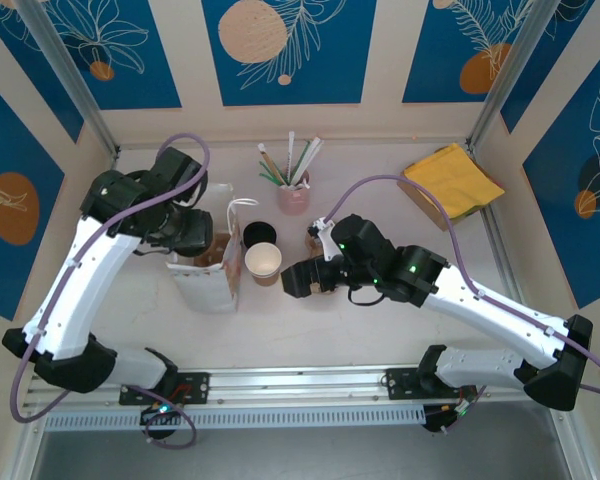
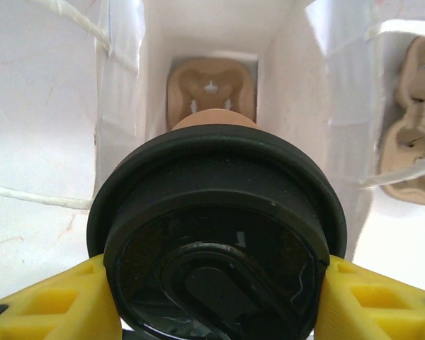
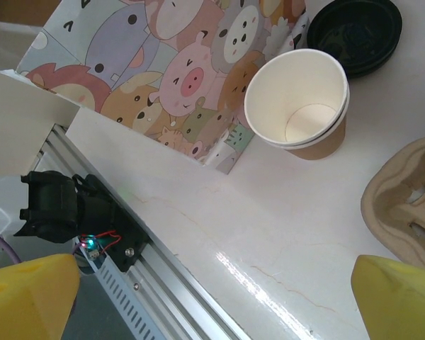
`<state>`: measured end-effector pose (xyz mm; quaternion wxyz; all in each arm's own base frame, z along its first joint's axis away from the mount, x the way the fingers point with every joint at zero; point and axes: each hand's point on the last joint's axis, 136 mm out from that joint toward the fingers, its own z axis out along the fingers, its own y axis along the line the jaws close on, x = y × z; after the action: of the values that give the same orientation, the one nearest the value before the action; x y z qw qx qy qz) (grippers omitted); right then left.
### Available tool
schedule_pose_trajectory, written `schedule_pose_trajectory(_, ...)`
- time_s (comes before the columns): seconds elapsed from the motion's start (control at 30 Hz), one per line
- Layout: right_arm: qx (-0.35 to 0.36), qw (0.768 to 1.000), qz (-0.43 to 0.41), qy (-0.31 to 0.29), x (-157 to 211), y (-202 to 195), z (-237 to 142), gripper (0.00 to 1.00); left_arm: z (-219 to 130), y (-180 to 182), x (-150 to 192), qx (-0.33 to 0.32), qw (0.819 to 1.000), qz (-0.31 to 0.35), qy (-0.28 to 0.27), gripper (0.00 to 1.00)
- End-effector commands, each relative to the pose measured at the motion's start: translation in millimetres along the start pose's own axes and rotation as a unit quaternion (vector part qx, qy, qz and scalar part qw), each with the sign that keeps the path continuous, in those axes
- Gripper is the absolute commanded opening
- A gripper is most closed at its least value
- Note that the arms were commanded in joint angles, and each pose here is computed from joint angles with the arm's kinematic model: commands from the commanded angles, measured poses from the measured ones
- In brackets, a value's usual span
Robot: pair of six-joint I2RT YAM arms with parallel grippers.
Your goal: Pack the takeout coffee
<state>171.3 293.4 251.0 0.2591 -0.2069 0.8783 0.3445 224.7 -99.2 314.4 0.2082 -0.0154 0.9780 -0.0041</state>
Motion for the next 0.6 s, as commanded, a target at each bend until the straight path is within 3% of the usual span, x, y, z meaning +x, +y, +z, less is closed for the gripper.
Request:
schedule_pose_trajectory(0.0, 0.002, 1.000, -0.015, -0.013, -8.2, 1.1, -7.1, 0.99, 9.9, 5.1, 14.4, -0.012, 0.999, 0.011, 0.048, 0.52)
schedule_pose_trajectory(0.57, -0.016, 1.000, 0.002, -0.017, -13.7, -20.5, -15.9, 0.99, 62.3, -10.3, 17.5, -0.010, 0.990, 0.001, 0.137, 0.52)
